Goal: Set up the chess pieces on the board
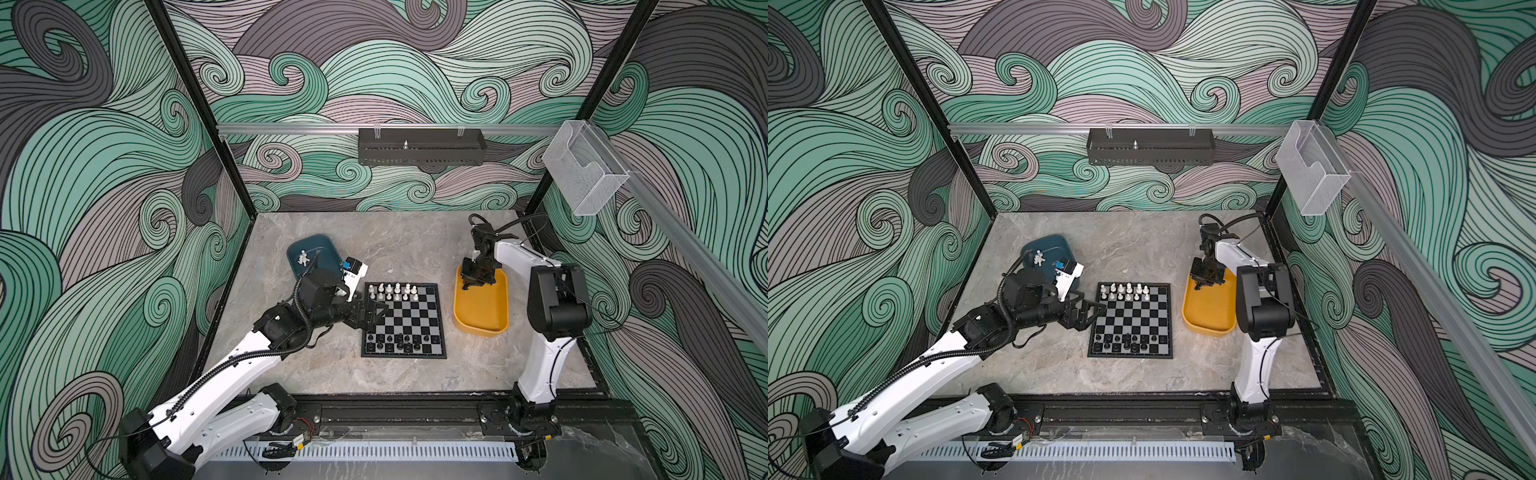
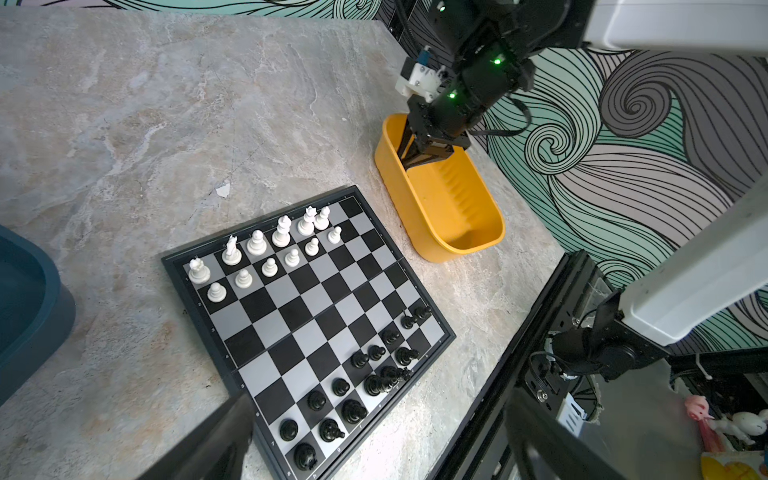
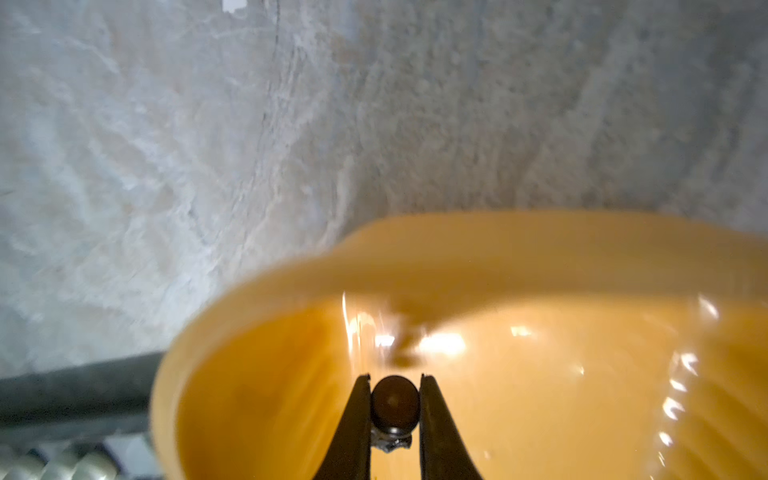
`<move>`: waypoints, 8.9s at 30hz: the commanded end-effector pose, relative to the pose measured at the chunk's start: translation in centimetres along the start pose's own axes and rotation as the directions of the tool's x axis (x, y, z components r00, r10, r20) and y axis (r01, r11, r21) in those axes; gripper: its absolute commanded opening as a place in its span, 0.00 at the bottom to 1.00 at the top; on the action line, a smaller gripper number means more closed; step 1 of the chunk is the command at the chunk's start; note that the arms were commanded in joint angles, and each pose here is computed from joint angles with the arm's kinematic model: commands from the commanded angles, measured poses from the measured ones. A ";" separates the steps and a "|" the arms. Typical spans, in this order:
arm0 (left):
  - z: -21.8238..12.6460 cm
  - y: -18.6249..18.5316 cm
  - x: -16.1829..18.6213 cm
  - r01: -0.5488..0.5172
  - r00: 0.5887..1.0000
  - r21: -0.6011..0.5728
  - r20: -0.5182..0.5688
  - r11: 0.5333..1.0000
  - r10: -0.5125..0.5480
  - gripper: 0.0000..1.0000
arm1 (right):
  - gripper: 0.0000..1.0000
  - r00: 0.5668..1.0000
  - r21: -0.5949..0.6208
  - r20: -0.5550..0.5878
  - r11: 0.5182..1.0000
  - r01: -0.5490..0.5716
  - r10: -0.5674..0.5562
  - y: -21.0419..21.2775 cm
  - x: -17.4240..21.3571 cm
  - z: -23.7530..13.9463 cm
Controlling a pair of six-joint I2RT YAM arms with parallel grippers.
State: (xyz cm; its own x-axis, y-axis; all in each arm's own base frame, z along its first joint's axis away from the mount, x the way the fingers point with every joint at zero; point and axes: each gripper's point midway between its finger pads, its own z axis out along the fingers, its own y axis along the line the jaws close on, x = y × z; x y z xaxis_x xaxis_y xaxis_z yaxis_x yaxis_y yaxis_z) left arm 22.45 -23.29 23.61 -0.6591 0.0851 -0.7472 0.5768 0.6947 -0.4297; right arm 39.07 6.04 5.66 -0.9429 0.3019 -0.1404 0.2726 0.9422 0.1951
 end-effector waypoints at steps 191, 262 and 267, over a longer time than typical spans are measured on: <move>0.1 -1.1 -0.1 -0.124 0.992 0.043 -0.029 0.991 0.125 0.99 | 0.92 0.981 -0.012 0.109 0.987 0.161 -0.159 -3.0 -5.2 2.3; 0.1 -1.9 0.4 -0.115 0.992 0.100 -0.038 0.988 0.119 0.99 | 0.63 0.985 -0.119 0.171 0.992 0.048 -0.027 -2.3 -7.8 2.2; 0.1 -1.9 0.5 -0.114 0.992 0.099 -0.042 0.989 0.118 0.99 | 0.57 0.989 -0.044 0.144 0.999 -0.012 0.019 -3.7 -7.9 3.4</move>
State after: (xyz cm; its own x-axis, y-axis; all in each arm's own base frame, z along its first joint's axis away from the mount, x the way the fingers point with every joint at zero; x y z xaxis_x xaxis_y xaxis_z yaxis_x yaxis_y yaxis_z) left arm 21.17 -24.56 23.56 -0.6165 0.2020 -0.7610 0.6817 0.6205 -0.3875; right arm 45.83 1.07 3.64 -0.9019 0.3268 -0.2825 0.2512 0.9288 0.2725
